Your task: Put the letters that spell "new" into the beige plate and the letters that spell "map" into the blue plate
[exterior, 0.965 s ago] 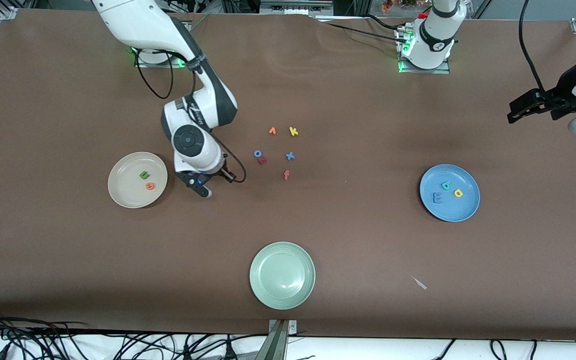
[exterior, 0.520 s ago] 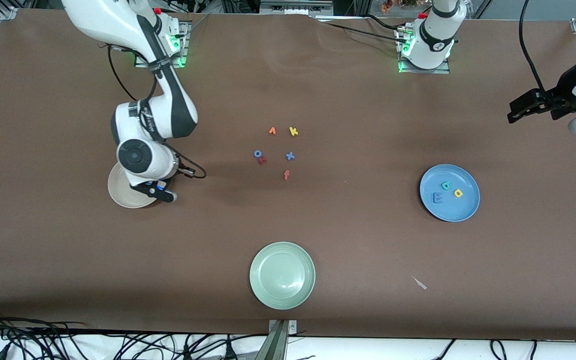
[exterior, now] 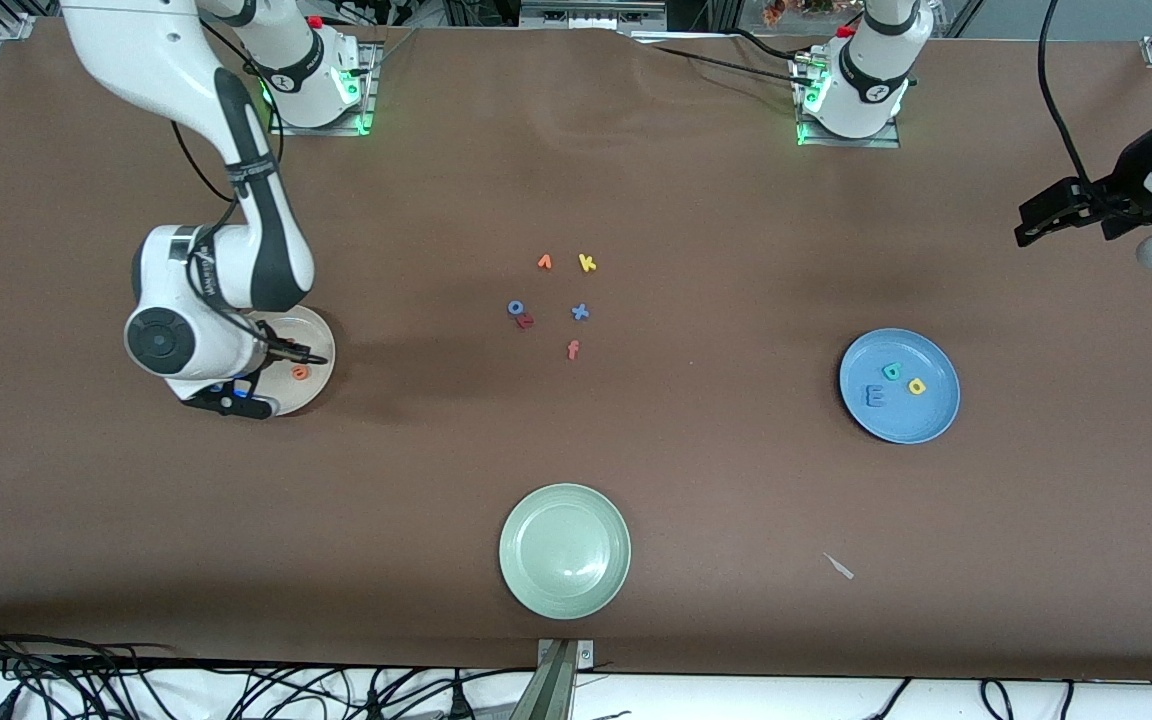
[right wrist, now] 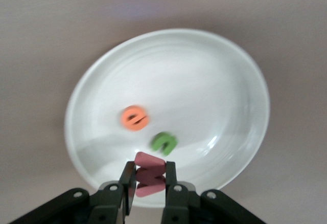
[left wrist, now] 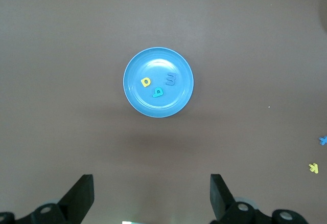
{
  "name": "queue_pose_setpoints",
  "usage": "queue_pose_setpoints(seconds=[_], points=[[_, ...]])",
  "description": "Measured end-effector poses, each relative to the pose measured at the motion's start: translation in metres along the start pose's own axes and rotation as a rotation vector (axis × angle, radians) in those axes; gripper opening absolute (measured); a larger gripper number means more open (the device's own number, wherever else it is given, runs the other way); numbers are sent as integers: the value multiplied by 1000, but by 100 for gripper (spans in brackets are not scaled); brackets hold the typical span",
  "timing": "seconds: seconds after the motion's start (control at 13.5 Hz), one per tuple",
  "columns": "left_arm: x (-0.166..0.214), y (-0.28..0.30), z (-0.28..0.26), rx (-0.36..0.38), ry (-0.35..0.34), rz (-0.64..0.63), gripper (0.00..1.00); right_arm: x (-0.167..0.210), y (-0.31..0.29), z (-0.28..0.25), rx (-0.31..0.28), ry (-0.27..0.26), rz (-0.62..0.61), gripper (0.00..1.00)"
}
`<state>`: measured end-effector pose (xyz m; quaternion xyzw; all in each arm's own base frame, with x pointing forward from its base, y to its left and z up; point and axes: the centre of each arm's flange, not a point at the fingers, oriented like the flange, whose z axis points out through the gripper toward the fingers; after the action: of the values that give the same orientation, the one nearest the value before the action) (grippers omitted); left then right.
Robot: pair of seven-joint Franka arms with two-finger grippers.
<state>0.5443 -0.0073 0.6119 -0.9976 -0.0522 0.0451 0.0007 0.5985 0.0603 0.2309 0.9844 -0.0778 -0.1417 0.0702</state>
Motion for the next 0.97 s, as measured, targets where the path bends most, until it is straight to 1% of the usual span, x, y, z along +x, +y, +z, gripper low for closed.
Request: queue_pose_setpoints(seconds=[0.07, 0.15, 0.3, 0.37, 0.45, 0.52, 0.59, 0.74, 0.82, 0.97], points=[[0, 0, 0, 0, 0, 0, 100, 4, 7, 6, 1, 2, -4, 27], [0, 0, 0, 0, 0, 0, 100, 7, 9, 8, 0, 6, -4, 33], [0, 0, 0, 0, 0, 0, 100, 8, 0, -1, 5, 18, -10, 55], [0, 0, 0, 0, 0, 0, 100, 7, -8, -10, 7, 12, -7, 66], [0, 0, 0, 0, 0, -1, 100, 5, -17, -19, 6, -3, 3, 78], [0, -1, 0, 0, 0, -2, 100, 2, -28, -31, 3, -26, 8, 87], [0, -2, 0, 0, 0, -4, 100, -3, -41, -45, -2, -49, 10, 99], [0, -4, 0, -1, 1, -8, 100, -15, -67, -74, -17, -85, 7, 100], [1, -6, -1, -1, 1, -12, 100, -22, -82, -89, -25, -89, 8, 100], [1, -13, -1, -2, 0, -26, 100, -34, -110, -118, -27, -59, 10, 100]])
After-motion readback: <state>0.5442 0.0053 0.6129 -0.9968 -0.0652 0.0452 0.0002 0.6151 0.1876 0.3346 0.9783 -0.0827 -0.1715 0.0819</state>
